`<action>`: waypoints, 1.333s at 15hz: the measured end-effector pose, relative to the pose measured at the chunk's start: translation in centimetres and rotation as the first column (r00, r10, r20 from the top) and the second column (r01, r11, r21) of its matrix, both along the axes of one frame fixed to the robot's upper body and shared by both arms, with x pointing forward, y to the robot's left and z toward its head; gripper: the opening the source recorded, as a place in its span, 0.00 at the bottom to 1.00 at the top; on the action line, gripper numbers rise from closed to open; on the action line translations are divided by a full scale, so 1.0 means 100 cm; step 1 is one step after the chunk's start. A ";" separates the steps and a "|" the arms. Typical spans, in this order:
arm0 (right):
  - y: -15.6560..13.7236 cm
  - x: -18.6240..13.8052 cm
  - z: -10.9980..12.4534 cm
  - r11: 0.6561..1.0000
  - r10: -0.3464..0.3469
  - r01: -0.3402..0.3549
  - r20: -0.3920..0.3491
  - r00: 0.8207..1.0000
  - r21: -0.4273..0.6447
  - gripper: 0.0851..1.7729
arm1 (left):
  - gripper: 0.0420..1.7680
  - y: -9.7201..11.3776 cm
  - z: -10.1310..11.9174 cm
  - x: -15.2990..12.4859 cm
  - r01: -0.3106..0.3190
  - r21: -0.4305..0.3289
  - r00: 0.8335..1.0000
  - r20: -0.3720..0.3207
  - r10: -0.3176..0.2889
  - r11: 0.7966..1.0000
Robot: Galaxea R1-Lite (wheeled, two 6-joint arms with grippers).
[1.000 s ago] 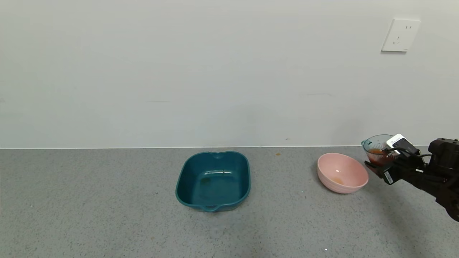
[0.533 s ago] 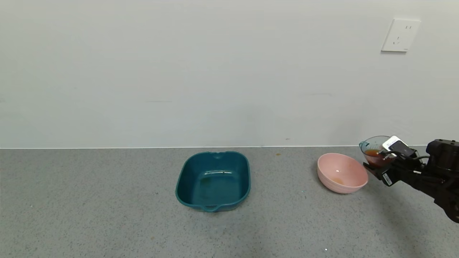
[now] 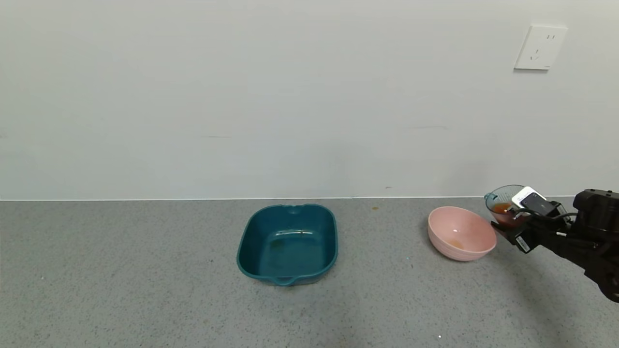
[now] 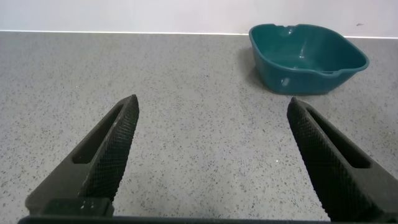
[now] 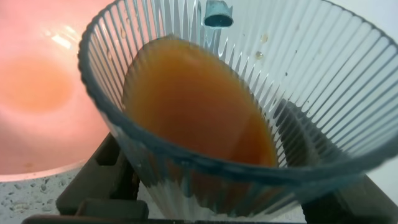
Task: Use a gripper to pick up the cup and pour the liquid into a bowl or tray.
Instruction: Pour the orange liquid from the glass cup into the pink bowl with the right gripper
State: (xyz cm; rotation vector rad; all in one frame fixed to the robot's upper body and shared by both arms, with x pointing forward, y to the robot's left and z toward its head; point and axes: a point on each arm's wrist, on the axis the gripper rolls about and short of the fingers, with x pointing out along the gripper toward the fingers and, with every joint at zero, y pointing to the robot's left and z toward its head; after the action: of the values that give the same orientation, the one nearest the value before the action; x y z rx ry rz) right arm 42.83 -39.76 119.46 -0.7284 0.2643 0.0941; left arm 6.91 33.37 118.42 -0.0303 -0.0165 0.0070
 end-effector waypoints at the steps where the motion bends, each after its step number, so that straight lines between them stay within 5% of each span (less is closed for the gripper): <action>1: 0.000 0.000 0.000 1.000 0.002 -0.002 0.001 1.000 -0.009 0.77 | 0.97 0.000 0.000 0.000 0.000 0.000 1.000 0.000 0.000 1.000; 20: -0.001 0.004 -0.002 0.966 -0.002 -0.003 -0.019 1.000 -0.259 0.77 | 0.97 0.000 0.000 0.000 0.000 0.000 1.000 0.000 0.000 1.000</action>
State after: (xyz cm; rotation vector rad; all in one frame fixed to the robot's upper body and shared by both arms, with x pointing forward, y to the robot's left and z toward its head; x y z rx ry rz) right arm 43.20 -39.88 119.25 -0.9880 0.2976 0.0678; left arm 6.91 33.37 118.42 -0.0303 -0.0165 0.0070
